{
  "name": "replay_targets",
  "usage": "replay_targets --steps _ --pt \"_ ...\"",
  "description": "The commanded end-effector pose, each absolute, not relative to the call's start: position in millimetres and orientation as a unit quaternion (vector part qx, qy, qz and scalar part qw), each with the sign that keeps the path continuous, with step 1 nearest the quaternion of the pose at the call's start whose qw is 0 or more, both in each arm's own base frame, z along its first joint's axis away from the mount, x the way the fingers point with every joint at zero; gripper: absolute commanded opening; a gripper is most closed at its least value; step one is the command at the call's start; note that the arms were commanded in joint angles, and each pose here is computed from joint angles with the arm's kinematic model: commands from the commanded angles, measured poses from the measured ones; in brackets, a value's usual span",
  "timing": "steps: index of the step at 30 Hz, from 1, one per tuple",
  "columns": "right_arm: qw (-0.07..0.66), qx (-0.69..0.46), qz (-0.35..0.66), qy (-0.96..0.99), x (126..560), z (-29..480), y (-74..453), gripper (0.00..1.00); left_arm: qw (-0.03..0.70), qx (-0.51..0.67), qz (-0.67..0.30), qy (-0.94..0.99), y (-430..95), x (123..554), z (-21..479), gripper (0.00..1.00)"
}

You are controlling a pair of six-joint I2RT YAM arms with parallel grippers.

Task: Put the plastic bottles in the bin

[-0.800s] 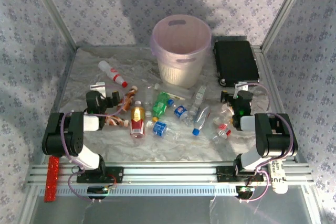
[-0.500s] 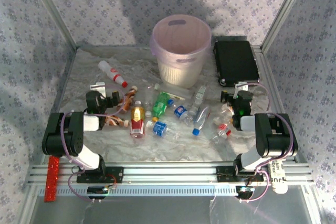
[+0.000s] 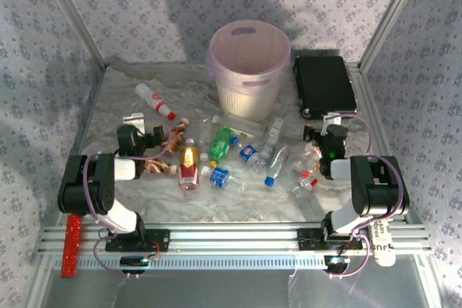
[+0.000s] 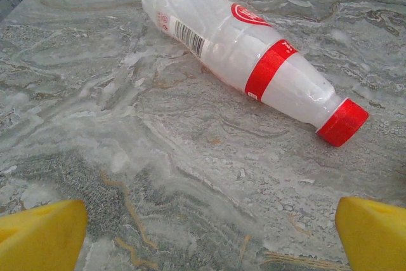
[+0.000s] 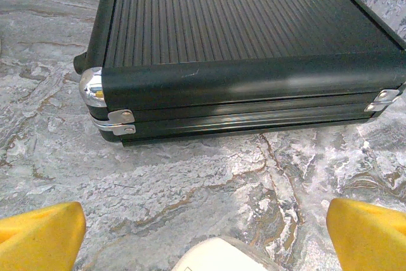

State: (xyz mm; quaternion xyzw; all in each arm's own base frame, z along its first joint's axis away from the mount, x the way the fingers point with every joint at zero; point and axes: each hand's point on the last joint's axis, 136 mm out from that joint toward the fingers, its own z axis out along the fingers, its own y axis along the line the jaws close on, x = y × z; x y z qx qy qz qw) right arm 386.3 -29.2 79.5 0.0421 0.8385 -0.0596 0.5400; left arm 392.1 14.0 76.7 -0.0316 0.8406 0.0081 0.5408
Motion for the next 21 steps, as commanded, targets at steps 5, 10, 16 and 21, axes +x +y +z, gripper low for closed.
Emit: replay_targets --steps 5,10,16,21 --pt "0.548 0.037 -0.057 0.833 389.8 84.9 -27.7 0.99 0.552 -0.027 0.002 0.833 13.4 398.6 87.5 1.00" --pt "0.537 0.044 -0.062 0.840 389.0 96.4 -31.0 0.99 0.544 -0.052 0.020 0.837 23.1 399.0 105.2 1.00" --pt "0.480 0.066 -0.051 0.873 379.6 148.4 -31.2 0.99 0.532 -0.094 0.049 0.840 37.5 382.3 158.2 1.00" --pt "0.432 0.196 -0.053 0.878 329.5 170.6 -45.3 0.99 0.508 -0.157 -0.004 0.847 26.4 355.6 206.8 1.00"
